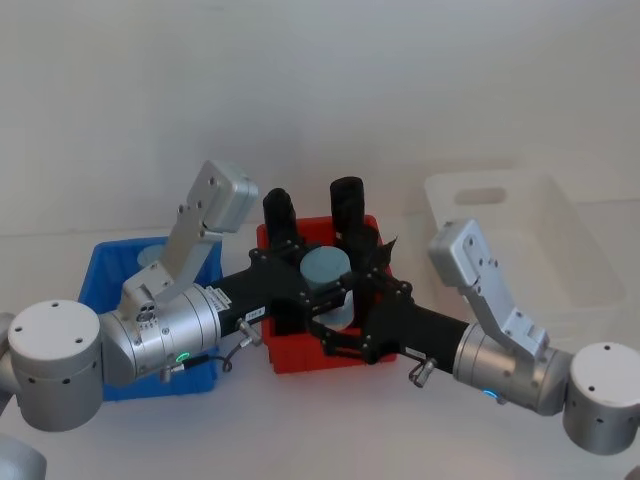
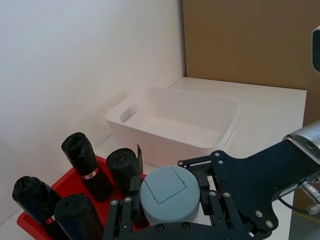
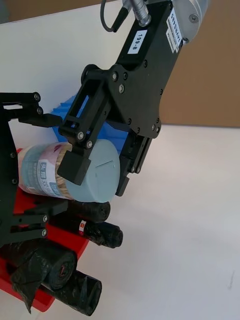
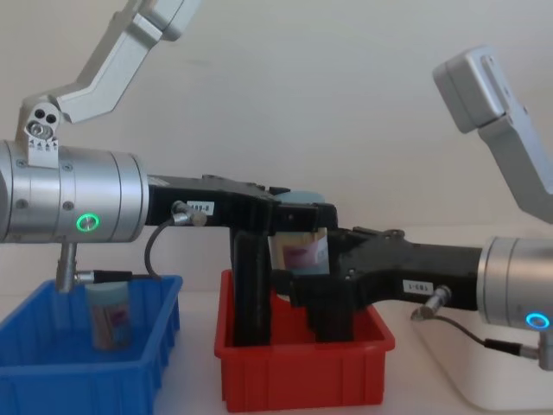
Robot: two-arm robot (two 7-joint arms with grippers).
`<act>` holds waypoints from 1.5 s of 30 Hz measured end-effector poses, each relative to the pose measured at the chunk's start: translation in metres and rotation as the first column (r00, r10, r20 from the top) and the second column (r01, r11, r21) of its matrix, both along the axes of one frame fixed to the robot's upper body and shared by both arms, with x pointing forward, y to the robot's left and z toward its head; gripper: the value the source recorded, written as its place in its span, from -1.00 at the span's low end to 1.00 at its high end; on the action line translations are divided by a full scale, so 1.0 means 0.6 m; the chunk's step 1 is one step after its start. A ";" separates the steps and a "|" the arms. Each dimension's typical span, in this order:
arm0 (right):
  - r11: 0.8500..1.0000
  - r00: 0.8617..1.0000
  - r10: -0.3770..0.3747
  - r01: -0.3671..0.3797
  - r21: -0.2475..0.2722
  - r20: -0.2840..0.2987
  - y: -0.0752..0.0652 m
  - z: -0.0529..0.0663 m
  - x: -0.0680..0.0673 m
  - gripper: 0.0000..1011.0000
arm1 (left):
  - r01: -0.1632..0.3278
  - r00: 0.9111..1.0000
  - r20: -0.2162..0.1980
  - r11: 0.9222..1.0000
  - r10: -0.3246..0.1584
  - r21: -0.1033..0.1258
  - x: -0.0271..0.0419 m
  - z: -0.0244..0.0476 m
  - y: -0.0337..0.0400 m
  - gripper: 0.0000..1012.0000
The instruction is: Pick the cotton swabs from the blue box and place them into the white box.
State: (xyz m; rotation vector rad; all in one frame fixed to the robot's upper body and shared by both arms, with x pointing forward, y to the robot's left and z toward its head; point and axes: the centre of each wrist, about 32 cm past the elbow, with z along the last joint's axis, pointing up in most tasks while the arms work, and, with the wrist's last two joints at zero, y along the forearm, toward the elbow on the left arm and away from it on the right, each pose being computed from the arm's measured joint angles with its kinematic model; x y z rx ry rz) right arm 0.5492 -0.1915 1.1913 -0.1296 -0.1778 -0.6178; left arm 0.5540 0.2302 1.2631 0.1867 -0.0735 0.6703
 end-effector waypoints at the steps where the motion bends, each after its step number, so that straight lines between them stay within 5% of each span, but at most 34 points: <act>1: 1.000 1.000 0.001 -0.001 0.000 0.001 0.001 0.000 0.001 0.88 | 0.000 1.000 0.000 1.000 0.000 0.000 0.000 0.000 0.000 0.33; 12: 1.000 1.000 0.004 -0.004 0.006 0.001 0.013 -0.001 0.017 0.29 | -0.002 1.000 0.000 1.000 0.002 0.000 0.000 0.000 0.000 0.33; 18: 1.000 1.000 0.007 -0.007 0.009 0.003 0.018 0.000 0.020 0.28 | -0.001 1.000 0.000 1.000 0.001 0.000 0.000 0.000 0.000 0.42; 28: 1.000 1.000 -0.002 0.002 0.010 0.006 0.018 0.001 0.021 0.28 | -0.001 1.000 0.000 1.000 0.001 0.000 0.000 0.000 0.000 0.98; 45: 0.997 0.997 -0.082 0.082 0.011 0.004 -0.010 -0.002 0.016 0.28 | 0.000 1.000 0.000 1.000 0.000 0.000 0.000 0.000 0.000 0.98</act>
